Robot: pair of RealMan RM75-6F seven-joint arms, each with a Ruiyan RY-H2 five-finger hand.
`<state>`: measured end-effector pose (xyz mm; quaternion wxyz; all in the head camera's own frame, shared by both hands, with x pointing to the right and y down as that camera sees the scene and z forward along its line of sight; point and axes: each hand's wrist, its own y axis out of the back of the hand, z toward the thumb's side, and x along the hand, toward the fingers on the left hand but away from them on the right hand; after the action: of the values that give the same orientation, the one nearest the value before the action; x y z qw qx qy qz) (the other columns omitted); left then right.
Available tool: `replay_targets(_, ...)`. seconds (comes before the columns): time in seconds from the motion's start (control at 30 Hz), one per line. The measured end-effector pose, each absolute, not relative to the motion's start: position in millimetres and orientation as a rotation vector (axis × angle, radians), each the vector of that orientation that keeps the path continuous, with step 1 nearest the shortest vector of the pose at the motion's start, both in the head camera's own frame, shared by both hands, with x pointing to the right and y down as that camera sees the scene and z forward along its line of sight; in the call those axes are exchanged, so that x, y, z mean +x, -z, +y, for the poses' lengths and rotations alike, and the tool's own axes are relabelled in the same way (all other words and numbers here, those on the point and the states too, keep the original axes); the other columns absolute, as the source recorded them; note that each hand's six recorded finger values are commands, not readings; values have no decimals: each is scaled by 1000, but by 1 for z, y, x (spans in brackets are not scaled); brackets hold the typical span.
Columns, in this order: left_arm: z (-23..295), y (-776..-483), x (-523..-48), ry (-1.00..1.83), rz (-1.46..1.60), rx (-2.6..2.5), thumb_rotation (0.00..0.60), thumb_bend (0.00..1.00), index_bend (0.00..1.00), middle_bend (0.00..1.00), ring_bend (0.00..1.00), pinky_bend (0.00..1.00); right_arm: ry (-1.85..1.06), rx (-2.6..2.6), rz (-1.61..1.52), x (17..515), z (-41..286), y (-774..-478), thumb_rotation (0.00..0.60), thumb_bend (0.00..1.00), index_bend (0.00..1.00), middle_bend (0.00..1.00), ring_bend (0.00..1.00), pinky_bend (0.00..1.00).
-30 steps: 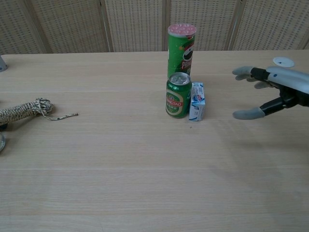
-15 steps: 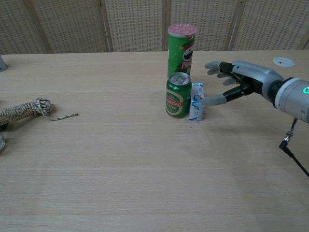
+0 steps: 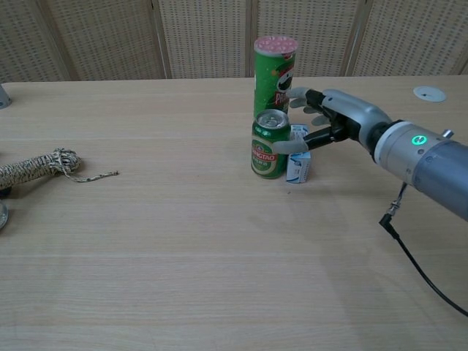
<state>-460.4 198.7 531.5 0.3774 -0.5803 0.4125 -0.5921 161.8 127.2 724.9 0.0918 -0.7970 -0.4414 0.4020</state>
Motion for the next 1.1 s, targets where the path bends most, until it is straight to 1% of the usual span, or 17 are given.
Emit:
replay_targets(0.3, 197, -529, -464, 1517, 1074, -1476, 600, 0, 0, 0, 0, 0, -1169, -2253, -1472, 148, 124, -738, 505, 0, 0, 0, 0, 0)
replay_targets(0.53, 196, -529, -467, 1522, 1082, -1473, 600, 0, 0, 0, 0, 0, -1192, -2215, -1497, 151, 127, -752, 510, 0, 0, 0, 0, 0)
replay_targets(0.9, 197, -533, -463, 1527, 1068, -1490, 600, 0, 0, 0, 0, 0, -1176, -2233, -1526, 145, 138, -759, 518, 0, 0, 0, 0, 0)
replay_targets(1.1, 197, -534, -465, 1531, 1075, -1495, 600, 0, 0, 0, 0, 0, -1190, -2248, -1529, 138, 143, -765, 537, 0, 0, 0, 0, 0)
